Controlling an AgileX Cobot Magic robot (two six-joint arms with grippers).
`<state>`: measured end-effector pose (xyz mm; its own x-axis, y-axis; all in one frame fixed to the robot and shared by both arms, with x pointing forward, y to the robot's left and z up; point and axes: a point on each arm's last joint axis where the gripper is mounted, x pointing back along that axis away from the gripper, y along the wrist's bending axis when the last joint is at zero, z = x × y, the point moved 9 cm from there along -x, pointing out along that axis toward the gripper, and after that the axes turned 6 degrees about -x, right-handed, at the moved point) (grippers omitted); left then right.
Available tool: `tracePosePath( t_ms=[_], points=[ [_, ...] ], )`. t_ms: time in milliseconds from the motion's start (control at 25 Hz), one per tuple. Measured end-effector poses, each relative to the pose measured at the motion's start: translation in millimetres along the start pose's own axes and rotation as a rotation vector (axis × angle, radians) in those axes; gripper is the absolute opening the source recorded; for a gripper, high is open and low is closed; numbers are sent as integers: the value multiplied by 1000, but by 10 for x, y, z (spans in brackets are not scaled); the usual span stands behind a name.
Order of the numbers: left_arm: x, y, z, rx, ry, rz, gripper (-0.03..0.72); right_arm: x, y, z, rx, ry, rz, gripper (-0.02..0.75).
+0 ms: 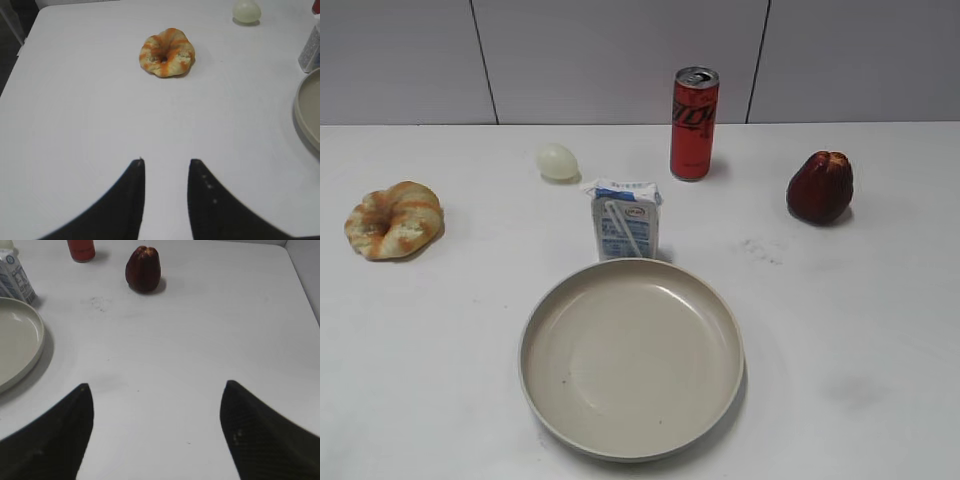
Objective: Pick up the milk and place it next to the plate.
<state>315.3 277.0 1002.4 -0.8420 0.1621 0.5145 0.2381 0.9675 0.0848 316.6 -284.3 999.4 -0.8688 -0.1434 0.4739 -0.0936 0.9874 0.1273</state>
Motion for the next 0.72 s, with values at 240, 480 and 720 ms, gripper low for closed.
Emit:
tracePosePath(
  t_ms=[240,480,720],
  points=[
    [0,0,0,0,0,0,229,-18,-8,1,3,-4,4,590],
    [0,0,0,0,0,0,229,-91,-14,-29,21,-42,4,583],
    [0,0,0,0,0,0,229,-90,-13,-47,22,-52,3,582]
  ],
)
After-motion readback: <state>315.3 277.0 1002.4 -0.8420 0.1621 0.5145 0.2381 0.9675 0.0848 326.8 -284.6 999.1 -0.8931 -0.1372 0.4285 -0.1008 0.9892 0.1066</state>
